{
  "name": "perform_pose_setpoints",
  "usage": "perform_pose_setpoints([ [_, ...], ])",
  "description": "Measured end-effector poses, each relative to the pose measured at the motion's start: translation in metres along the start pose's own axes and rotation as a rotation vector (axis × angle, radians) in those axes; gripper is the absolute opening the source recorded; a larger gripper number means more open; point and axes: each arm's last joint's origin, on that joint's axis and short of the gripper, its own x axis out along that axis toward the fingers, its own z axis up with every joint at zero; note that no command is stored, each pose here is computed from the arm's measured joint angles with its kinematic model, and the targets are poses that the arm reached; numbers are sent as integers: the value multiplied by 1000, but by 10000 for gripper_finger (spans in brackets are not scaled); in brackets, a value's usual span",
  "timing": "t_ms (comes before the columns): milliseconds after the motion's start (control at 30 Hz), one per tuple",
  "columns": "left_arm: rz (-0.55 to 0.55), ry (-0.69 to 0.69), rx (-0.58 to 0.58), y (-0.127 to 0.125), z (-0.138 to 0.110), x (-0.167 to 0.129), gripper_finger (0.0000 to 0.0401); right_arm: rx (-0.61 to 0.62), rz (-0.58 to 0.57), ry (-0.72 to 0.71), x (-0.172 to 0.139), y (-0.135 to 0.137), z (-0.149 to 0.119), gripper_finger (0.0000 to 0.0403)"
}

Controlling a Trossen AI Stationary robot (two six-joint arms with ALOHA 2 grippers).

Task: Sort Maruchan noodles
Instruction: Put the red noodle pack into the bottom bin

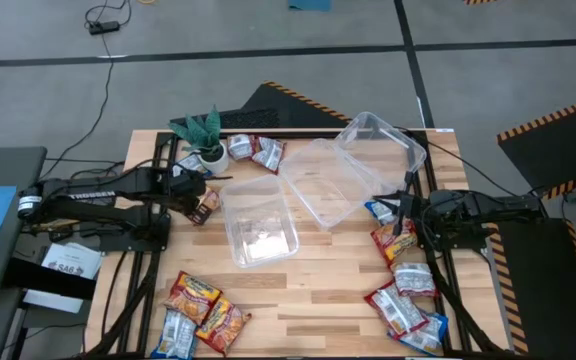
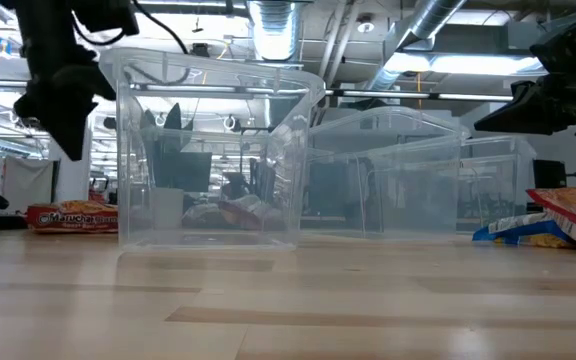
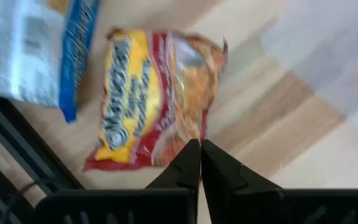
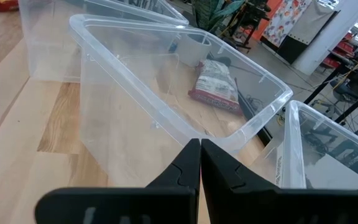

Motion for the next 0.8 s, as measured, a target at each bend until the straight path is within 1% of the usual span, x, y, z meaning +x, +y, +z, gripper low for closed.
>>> perform_pose_setpoints([
  [100, -8, 48, 26, 0, -8, 8, 7, -1, 0, 1, 0, 0, 0, 35],
  [167, -4, 64, 43, -1, -14, 11, 21, -1, 0, 1, 0, 0, 0, 35],
  [267, -10, 40, 61, -6, -18, 15, 52, 0, 0, 0, 0, 0, 0, 35],
  [433, -73, -14, 102, -18, -23, 16, 113, 0, 0, 1, 0, 0, 0, 35],
  [533, -59, -17, 116, -21, -27, 17, 146, -1, 0, 0, 0, 0, 0, 35],
  [633, -11, -32, 110, -24, -30, 18, 169, 0, 0, 0, 0, 0, 0, 35],
  [700, 18, -49, 120, -26, -32, 20, 178, -1, 0, 1, 0, 0, 0, 35],
  [800, 63, -55, 139, -30, -33, 25, 180, 0, 0, 0, 0, 0, 0, 35],
])
